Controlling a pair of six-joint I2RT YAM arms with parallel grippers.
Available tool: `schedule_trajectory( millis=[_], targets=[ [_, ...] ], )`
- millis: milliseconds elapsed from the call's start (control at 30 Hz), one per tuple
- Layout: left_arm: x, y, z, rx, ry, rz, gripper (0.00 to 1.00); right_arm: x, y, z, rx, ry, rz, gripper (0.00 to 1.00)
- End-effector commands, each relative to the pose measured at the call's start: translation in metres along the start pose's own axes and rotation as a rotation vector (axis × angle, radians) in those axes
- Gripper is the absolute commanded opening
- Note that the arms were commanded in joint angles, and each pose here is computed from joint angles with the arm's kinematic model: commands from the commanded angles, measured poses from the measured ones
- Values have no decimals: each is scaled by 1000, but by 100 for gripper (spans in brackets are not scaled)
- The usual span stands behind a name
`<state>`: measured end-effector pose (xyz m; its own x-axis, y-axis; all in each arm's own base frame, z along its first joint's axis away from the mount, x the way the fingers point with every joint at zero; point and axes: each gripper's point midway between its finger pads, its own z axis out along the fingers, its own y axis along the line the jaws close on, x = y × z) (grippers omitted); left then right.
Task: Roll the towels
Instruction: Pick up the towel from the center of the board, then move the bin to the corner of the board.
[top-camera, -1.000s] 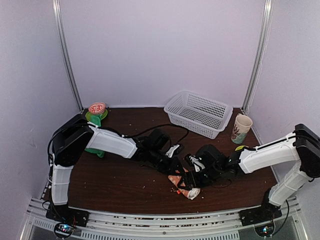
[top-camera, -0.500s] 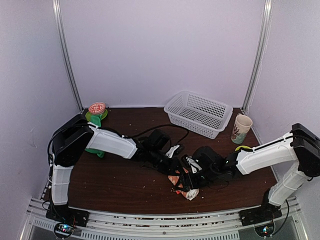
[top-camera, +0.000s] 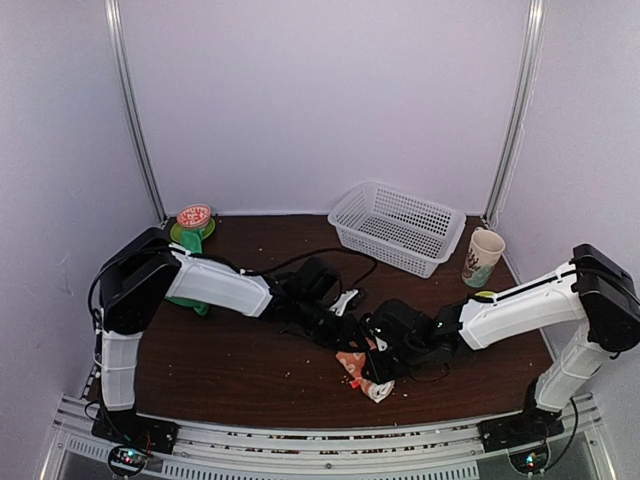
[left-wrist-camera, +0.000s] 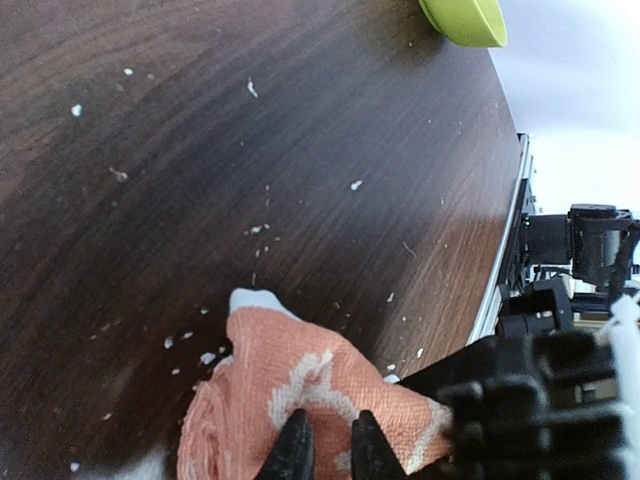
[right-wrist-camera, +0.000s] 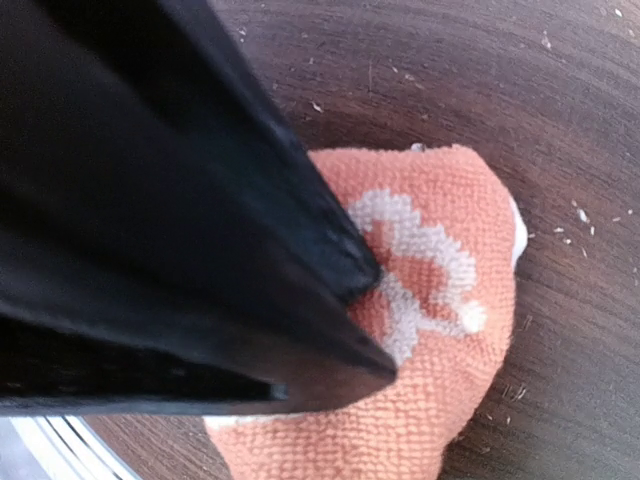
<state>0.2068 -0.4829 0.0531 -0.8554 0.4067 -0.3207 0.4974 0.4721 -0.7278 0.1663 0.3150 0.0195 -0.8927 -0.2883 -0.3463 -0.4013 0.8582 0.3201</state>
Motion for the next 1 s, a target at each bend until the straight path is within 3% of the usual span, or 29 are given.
schedule_trajectory(
  millis=[0, 133, 367, 600, 733, 967],
  targets=[
    [-6, -3, -22, -68, -43, 15, 16, 74, -58, 3, 214, 237, -12, 0],
    [-22, -11, -53, -91, -117, 14, 16, 53, -50, -16, 202, 144, 0, 0],
    [-55, -39, -146, -135, -345, 40, 20, -14, -41, -81, 210, -47, 20, 0],
    [-56, -49, -220, -279, -532, 111, 20, -156, -79, -196, 244, -390, 179, 0],
    [-46, -39, -237, -331, -581, 106, 20, -225, -113, -238, 283, -528, 321, 0],
    [-31, -19, -230, -365, -557, 71, 20, -308, -172, -242, 376, -645, 562, 0]
  ],
)
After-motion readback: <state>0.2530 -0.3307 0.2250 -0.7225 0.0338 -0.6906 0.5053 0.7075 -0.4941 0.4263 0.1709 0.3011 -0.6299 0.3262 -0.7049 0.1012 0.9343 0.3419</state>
